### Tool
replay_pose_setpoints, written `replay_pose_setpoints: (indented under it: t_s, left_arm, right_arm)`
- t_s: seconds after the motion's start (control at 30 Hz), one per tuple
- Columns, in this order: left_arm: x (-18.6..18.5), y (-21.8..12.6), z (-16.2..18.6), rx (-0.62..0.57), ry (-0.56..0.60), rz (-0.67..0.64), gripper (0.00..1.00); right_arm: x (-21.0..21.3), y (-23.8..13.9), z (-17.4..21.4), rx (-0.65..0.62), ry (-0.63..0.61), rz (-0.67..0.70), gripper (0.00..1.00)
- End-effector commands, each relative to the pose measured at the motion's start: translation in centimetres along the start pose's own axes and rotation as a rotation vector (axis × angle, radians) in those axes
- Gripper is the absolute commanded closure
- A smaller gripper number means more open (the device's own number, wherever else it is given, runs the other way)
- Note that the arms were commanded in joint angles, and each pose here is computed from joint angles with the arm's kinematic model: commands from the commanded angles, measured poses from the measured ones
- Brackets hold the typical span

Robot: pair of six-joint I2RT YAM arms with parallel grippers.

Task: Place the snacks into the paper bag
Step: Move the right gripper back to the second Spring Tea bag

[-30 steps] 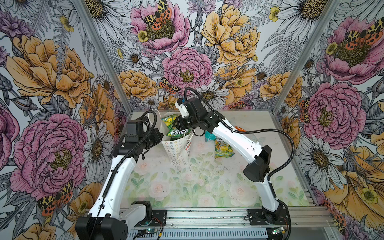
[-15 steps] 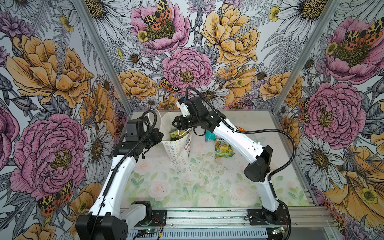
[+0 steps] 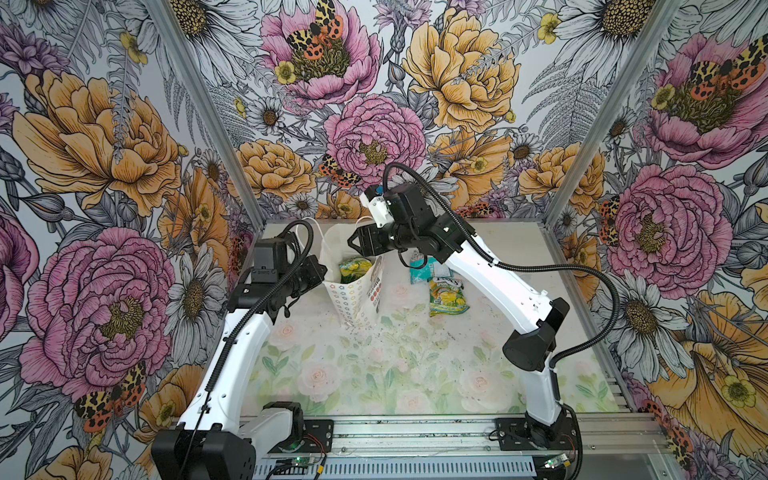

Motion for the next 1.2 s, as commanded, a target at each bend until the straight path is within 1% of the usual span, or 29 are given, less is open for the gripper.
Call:
replay_pose_setpoints:
  t_s: [0.0, 0.1, 0.17, 0.3, 0.53, 0.6, 0.7, 0.8, 0.9, 1.17]
  left_arm:
    - [-0.2, 0.3, -0.1, 0.011, 0.0, -0.002, 1.0]
    - [-0.3, 0.4, -0.1, 0.015, 0.0, -0.004, 1.0]
    - [-0.4, 0.5, -0.1, 0.017, 0.001, -0.003, 1.0]
    - [-0.6, 0.6, -0.2, 0.019, 0.007, -0.001, 1.0]
    - [-0.6, 0.6, -0.2, 0.017, 0.008, -0.004, 1.0]
    - [-0.6, 0.7, -0.2, 0.019, 0.008, -0.004, 1.0]
    - [-0.6, 0.8, -0.2, 0.02, 0.008, -0.005, 1.0]
    - [-0.6, 0.8, -0.3, 0.019, 0.008, -0.005, 1.0]
    - [-0.6, 0.8, -0.2, 0.02, 0.008, -0.005, 1.0]
    - [-0.5, 0.8, -0.2, 0.02, 0.005, -0.008, 1.0]
  right_arm:
    - [0.8, -5.1, -1.2, -0.048, -0.04, -0.006, 0.38]
    - [0.8, -6.6, -0.6, -0.023, -0.048, 0.018, 0.36]
    - [-0.5, -7.7, -0.5, -0.008, -0.034, 0.065, 0.35]
    - [-2.4, -8.8, 0.7, 0.037, -0.011, 0.152, 0.31]
    - [-6.2, -9.6, 3.0, 0.096, 0.05, 0.33, 0.14]
    - [-7.6, -9.4, 4.1, 0.129, 0.081, 0.381, 0.09]
    - [-9.7, -8.9, 5.7, 0.179, 0.14, 0.44, 0.04]
    - [-11.7, -8.2, 7.4, 0.24, 0.185, 0.488, 0.02]
    - [-13.6, -7.3, 9.3, 0.305, 0.221, 0.545, 0.0]
    - [-18.0, -4.2, 14.3, 0.492, 0.291, 0.651, 0.0]
Point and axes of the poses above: each gripper's point midway between its finger pads, its own y axis out along the fingers, its own x axis along the line the jaws close on, z = x × y, the point moved 9 cm from there along -y, back along the fingers, and after that the axes turned 5 degrees about -y, right-handed, at the moved point
